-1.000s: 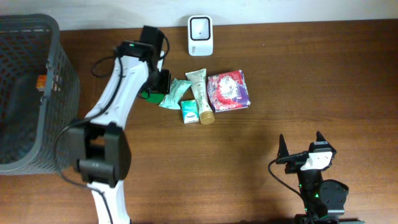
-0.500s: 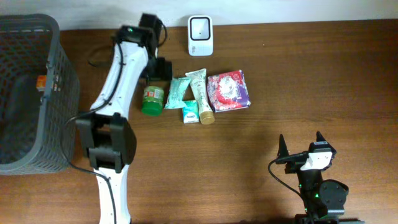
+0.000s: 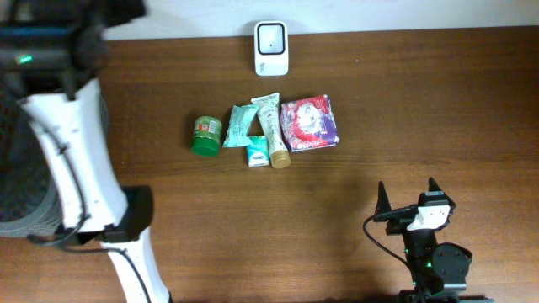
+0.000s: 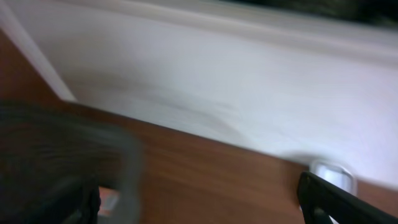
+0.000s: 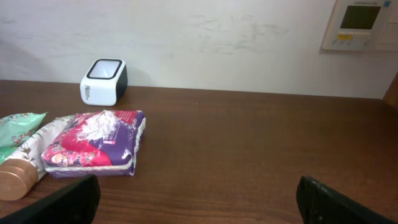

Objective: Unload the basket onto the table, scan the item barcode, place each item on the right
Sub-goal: 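Lift the green jar out and set it left of the items, then return the left gripper to the basket and grasp the orange box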

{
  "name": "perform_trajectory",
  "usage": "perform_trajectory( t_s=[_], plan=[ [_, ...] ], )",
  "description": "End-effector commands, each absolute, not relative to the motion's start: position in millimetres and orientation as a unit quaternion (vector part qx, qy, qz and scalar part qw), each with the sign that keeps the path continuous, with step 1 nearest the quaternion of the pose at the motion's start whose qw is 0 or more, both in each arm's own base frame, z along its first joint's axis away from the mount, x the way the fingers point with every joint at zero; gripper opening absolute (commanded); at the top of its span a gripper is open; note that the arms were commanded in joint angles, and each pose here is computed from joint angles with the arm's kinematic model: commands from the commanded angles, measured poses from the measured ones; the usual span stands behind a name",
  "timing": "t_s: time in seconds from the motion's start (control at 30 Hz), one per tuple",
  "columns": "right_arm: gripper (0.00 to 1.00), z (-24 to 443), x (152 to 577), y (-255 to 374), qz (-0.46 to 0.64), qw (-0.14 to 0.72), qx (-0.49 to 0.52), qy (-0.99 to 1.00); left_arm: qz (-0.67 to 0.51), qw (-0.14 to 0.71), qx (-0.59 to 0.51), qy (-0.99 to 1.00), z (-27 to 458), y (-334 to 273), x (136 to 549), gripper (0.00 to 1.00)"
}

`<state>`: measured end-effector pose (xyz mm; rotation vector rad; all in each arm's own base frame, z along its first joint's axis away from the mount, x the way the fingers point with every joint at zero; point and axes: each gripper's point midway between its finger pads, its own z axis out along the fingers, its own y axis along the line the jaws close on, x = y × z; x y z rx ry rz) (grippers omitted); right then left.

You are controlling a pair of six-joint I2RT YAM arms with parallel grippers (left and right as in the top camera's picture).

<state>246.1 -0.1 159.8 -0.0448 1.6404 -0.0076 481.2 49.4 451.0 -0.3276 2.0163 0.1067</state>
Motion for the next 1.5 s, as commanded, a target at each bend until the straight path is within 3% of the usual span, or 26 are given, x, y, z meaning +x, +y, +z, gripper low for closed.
perform_trajectory(
  t_s=[0.0, 0.1, 0.13, 0.2, 0.23, 0.27, 0.4, 0.6, 0.87, 1.07, 1.23, 1.27, 1.33, 1.37, 1.4, 1.47],
  plan=[
    [0.99, 156.8, 246.1, -2.0, -0.007, 0.68, -0.018, 0.733, 0.11, 0.519, -0.216, 0.82, 459.4, 134.0, 455.2, 0.99],
    [0.99, 156.8, 246.1, -2.0, -0.007, 0.68, -0.018, 0.733, 0.149, 0.455, -0.282, 0.831, 422.4, 207.1, 438.2, 0.99],
    [0.99, 156.8, 246.1, -2.0, -0.007, 0.68, -0.018, 0.733, 0.153, 0.433, -0.297, 0.837, 406.8, 224.7, 435.5, 0.95],
    [0.99, 156.8, 246.1, -2.0, -0.007, 0.68, -0.018, 0.733, 0.112, 0.399, -0.308, 0.856, 369.9, 246.2, 442.7, 0.97],
    [0.99, 156.8, 246.1, -2.0, -0.007, 0.68, -0.018, 0.733, 0.082, 0.379, -0.313, 0.867, 344.9, 255.1, 448.2, 0.78],
    [0.99, 156.8, 246.1, -2.0, -0.007, 0.68, -0.018, 0.733, 0.071, 0.36, -0.319, 0.874, 324.6, 262.4, 449.4, 0.65],
    [0.99, 156.8, 246.1, -2.0, -0.007, 0.68, -0.018, 0.733, 0.035, 0.274, -0.341, 0.899, 227.8, 278.7, 453.2, 0.48],
    [0.99, 156.8, 246.1, -2.0, -0.007, 0.68, -0.018, 0.733, -0.023, 0.253, -0.404, 0.879, 140.4, 274.2, 469.0, 0.58],
    [0.99, 156.7, 246.1, -2.0, -0.007, 0.68, -0.018, 0.733, -0.053, 0.291, -0.396, 0.869, 97.8, 273.5, 489.5, 0.58],
    [0.99, 156.8, 246.1, -2.0, -0.007, 0.68, -0.018, 0.733, -0.06, 0.284, -0.411, 0.864, 62.3, 274.3, 497.0, 0.67],
    [0.99, 156.8, 246.1, -2.0, -0.007, 0.68, -0.018, 0.733, -0.058, 0.262, -0.414, 0.87, 22.9, 273.8, 498.9, 0.67],
    [0.99, 156.8, 246.1, -2.0, -0.007, 0.68, -0.018, 0.733, -0.048, 0.256, -0.418, 0.87, 17.2, 276.8, 496.1, 0.63],
    [0.99, 156.8, 246.1, -2.0, -0.007, 0.68, -0.018, 0.733, -0.029, 0.25, -0.423, 0.87, 14.4, 281.8, 491.0, 0.41],
    [0.99, 156.8, 246.1, -2.0, -0.007, 0.68, -0.018, 0.733, -0.029, 0.247, -0.423, 0.872, 13.7, 281.4, 489.7, 0.14],
    [0.99, 156.8, 246.1, -2.0, -0.007, 0.68, -0.018, 0.733, -0.03, 0.24, -0.424, 0.873, 12.3, 280.1, 486.9, 0.0],
    [0.99, 156.8, 246.1, -2.0, -0.007, 0.68, -0.018, 0.733, -0.032, 0.228, -0.425, 0.875, 13.1, 277.2, 481.3, 0.0]
  ],
)
